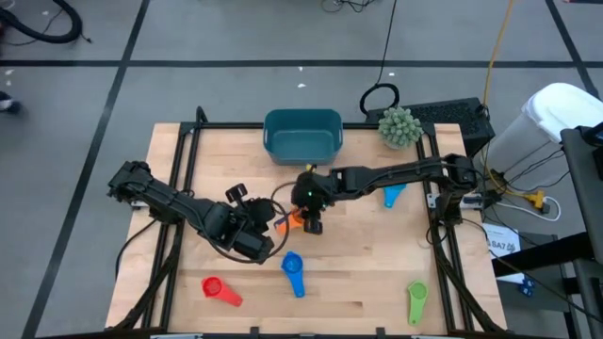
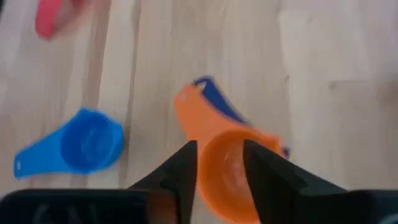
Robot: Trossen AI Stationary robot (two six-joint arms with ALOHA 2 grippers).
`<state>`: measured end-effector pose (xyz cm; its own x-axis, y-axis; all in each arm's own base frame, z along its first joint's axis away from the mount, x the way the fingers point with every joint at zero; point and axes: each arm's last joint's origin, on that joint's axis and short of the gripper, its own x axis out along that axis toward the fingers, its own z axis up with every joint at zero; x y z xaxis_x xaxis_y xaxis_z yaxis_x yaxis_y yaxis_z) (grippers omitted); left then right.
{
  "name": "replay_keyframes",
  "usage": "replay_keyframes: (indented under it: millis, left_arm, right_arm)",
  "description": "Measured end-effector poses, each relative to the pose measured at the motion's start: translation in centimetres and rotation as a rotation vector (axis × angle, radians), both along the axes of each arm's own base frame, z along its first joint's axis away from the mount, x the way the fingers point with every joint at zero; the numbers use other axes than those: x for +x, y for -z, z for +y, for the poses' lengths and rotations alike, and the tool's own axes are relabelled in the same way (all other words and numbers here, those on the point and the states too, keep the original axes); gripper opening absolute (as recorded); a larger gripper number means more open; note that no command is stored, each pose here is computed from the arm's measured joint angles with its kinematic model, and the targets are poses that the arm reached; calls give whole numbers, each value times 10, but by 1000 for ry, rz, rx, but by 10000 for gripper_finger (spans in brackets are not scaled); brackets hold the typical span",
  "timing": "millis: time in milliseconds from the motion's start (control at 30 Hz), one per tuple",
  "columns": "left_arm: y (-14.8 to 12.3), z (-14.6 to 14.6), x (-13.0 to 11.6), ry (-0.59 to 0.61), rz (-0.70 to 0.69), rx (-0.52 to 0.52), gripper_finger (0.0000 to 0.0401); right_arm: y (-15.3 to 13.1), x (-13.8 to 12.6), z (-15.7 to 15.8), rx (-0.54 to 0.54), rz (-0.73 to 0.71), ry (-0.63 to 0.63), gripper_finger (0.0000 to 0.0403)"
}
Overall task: Nest measuring cups in basket
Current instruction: Stack the orange measuring cup on top of dark blue measuring cup, then move the light blue measuring cup to the center of the table
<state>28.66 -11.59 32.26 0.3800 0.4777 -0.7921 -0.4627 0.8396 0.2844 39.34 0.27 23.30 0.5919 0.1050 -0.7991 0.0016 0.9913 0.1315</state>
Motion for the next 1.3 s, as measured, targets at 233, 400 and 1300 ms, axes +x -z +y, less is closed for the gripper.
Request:
replay_keyframes:
  millis: [233, 400, 1300]
  left_arm:
    - [0, 0, 0, -1, -4, -2, 113]
    - [0, 0, 0, -2, -5, -2, 113]
    - [0, 0, 0, 6, -1, 1, 113]
  right_arm:
    - [23, -8, 1, -11, 39, -13, 11]
    - [32, -9, -5, -8, 10, 4, 8]
    - [50, -12, -14, 50, -89, 55, 0]
